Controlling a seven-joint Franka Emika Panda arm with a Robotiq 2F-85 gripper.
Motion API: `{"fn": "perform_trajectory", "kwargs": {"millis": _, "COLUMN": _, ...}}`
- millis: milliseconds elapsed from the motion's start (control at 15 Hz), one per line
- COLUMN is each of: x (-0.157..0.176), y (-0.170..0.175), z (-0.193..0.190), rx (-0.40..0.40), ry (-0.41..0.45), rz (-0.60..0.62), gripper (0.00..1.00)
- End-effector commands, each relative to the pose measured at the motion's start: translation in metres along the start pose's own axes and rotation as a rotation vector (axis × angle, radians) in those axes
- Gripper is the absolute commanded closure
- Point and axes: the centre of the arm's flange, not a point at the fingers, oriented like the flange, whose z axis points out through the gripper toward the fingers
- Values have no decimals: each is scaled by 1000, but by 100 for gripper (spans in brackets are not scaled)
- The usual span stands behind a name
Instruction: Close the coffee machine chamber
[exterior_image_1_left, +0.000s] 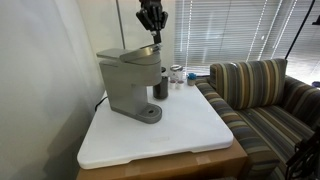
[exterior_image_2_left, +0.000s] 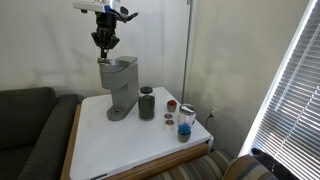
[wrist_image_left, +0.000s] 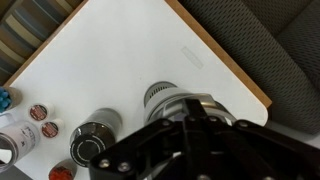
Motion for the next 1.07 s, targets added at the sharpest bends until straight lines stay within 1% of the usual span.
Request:
{"fn": "perform_trajectory", "kwargs": {"millis": 0, "x": 17, "y": 1, "z": 17, "rx": 27, "ry": -30, "rz": 37, "gripper": 100}}
{"fn": "perform_trajectory", "kwargs": {"millis": 333, "x": 33, "y": 2, "z": 37, "rx": 56, "ry": -72, "rz": 68, "gripper": 100}}
{"fn": "perform_trajectory", "kwargs": {"millis": 467, "x": 44, "y": 2, "z": 52, "rx": 70, "ry": -104, "rz": 59, "gripper": 100}}
{"fn": "perform_trajectory", "kwargs": {"millis": 600, "x": 58, "y": 1, "z": 75, "rx": 92, "ry": -151, "rz": 53, "gripper": 100}}
{"fn": "perform_trajectory", "kwargs": {"millis": 800, "x": 64, "y": 2, "z": 76, "rx": 128, "ry": -188, "rz": 49, "gripper": 100}}
{"fn": "perform_trajectory", "kwargs": {"millis": 1000, "x": 62, "y": 5, "z": 76, "rx": 148, "ry": -200, "rz": 60, "gripper": 100}}
